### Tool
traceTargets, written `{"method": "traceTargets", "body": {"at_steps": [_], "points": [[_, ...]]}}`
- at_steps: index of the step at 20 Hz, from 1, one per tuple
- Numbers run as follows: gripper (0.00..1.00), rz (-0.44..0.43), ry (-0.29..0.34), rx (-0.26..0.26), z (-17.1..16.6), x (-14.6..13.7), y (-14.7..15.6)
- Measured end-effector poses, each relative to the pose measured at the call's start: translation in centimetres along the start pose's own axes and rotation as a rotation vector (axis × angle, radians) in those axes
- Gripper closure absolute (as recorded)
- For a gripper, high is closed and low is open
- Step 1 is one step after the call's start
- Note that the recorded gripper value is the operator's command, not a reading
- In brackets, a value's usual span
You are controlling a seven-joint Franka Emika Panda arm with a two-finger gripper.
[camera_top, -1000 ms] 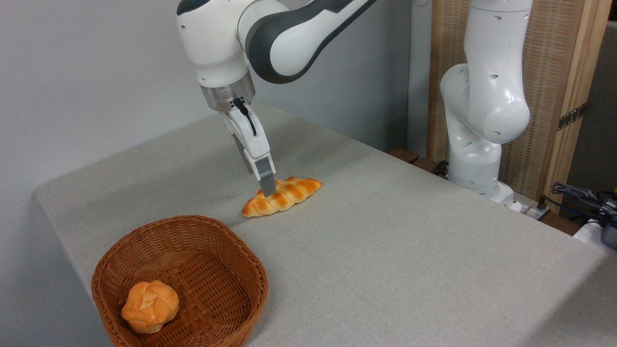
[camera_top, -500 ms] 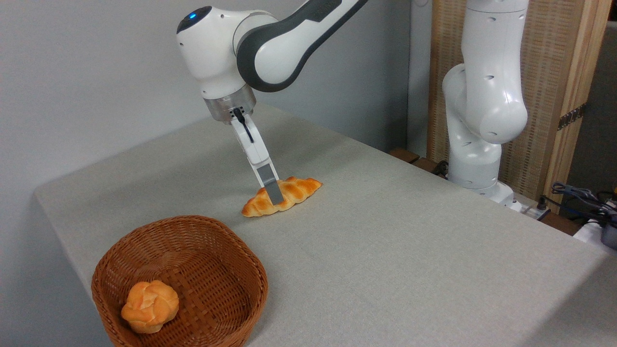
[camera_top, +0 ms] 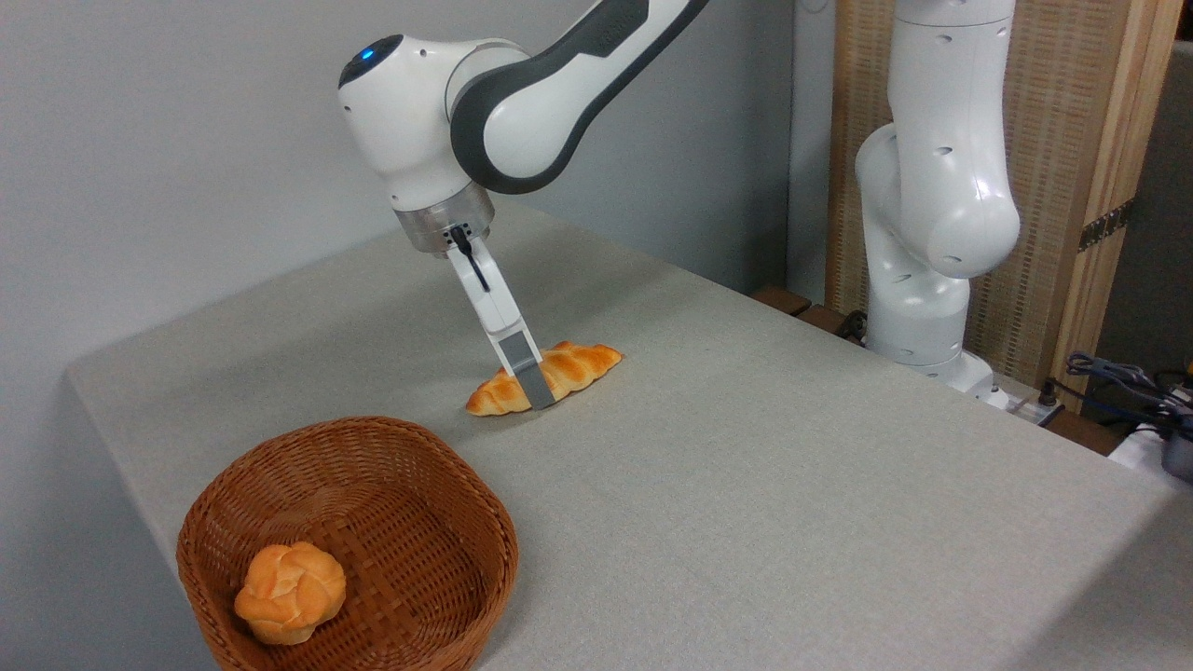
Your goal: Put bread into the basket
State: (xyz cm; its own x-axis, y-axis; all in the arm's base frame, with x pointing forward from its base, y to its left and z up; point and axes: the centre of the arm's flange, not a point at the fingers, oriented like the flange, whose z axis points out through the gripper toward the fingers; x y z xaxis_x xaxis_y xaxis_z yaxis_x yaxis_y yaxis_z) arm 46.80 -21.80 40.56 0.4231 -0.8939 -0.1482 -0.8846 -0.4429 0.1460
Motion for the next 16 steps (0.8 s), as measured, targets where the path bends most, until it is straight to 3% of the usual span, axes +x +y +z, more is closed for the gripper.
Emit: {"method": "traceTargets", "body": {"at_steps": [2,13,16], "points": [[0.59,-0.004,-0.002,0.003,-0.01,-0.01,-0.02],[0.61,-0.031,-0.011,0.017,-0.08,0.43,0.49],[0.68,-0.04,0.001,0.025,-0.75,0.32,0.31]]}}
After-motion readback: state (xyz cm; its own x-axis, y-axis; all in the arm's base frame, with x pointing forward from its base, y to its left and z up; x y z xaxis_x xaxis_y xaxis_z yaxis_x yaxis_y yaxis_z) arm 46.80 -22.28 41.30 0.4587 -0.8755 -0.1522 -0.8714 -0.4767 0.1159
